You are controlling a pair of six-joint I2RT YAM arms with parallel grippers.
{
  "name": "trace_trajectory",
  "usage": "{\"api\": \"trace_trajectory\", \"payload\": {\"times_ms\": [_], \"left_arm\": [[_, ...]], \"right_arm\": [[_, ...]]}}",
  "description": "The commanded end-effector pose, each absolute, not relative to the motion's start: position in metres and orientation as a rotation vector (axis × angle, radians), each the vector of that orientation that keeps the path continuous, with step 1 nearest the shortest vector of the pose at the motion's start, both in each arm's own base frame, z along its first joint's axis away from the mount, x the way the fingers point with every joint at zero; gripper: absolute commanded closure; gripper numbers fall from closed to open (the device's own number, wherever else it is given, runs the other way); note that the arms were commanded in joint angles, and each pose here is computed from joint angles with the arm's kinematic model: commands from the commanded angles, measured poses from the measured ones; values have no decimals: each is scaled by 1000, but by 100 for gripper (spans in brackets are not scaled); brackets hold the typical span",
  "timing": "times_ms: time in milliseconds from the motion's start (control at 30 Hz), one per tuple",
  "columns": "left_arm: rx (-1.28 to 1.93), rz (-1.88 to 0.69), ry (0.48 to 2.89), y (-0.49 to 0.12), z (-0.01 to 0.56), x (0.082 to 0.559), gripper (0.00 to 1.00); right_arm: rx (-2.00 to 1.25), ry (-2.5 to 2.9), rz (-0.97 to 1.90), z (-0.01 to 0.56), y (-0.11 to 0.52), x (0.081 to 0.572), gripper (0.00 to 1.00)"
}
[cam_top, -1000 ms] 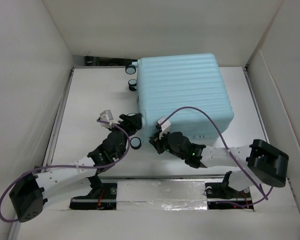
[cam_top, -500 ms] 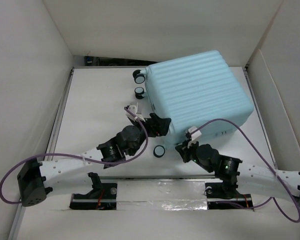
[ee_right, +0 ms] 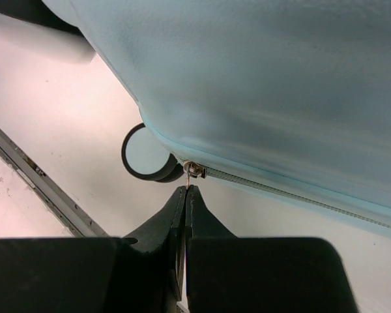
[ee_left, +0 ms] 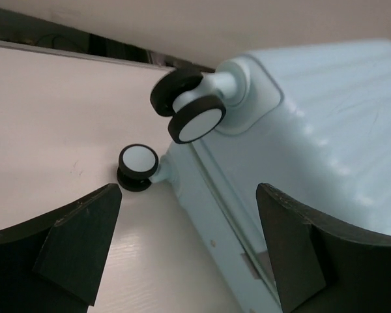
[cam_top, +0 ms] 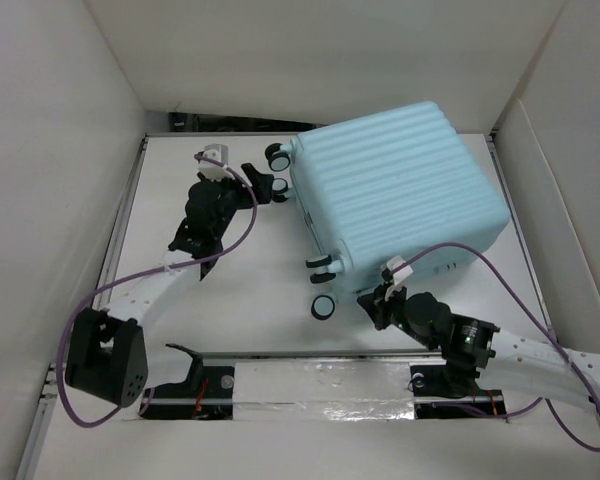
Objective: Pack the luggage
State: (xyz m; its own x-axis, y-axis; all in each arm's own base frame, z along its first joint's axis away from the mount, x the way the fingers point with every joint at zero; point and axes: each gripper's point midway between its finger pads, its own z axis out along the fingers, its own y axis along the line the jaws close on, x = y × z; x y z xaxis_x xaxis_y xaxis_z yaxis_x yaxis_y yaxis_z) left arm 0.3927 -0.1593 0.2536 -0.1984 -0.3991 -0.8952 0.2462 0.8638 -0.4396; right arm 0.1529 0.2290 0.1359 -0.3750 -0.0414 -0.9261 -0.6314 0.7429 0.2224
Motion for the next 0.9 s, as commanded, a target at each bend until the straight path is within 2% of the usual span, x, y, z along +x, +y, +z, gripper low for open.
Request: {"api": "trace_trajectory", "payload": {"times_ms": [0, 67, 100, 167, 200, 233, 300, 367, 400, 467, 500, 567, 600, 767, 867], "left_arm": [[135, -567, 1582, -169, 280, 411, 16], [243, -604, 1582, -183, 292, 418, 14], [270, -591, 1676, -184, 265, 427, 13], [364, -585, 1679, -194, 275, 440, 12], [390, -587, 1781, -198, 245, 446, 12], [441, -569, 1756, -202, 260, 455, 12], [476, -542, 1830, -203, 239, 466, 12], [496, -493, 1815, -201, 247, 479, 12], [512, -492, 1867, -202, 229, 482, 12], [556, -505, 1867, -209, 236, 490, 14], [590, -503, 1927, -210, 216, 491, 15], [623, -501, 1930, -213, 220, 499, 17], [655, -498, 1981, -213, 203, 499, 20], [683, -448, 1965, -214, 213, 520, 28], [688, -432, 1942, -216, 219, 531, 50]], "right_arm": [[-520, 1640, 988, 222, 267, 135, 100], [-523, 1633, 994, 221, 267, 134, 100], [-523, 1626, 1001, 221, 267, 133, 100], [-527, 1627, 1012, 218, 268, 132, 100], [-529, 1626, 1017, 217, 267, 131, 100], [-528, 1621, 1024, 218, 267, 130, 100], [-531, 1617, 1040, 218, 267, 127, 100], [-532, 1598, 1054, 220, 268, 126, 100], [-538, 1594, 1060, 221, 269, 125, 100], [-542, 1596, 1061, 220, 271, 125, 100], [-543, 1595, 1063, 221, 271, 125, 100], [-552, 1599, 1063, 220, 274, 126, 100], [-560, 1600, 1064, 219, 276, 125, 100], [-562, 1613, 1052, 216, 277, 128, 100], [-563, 1618, 1053, 214, 277, 127, 100]]}}
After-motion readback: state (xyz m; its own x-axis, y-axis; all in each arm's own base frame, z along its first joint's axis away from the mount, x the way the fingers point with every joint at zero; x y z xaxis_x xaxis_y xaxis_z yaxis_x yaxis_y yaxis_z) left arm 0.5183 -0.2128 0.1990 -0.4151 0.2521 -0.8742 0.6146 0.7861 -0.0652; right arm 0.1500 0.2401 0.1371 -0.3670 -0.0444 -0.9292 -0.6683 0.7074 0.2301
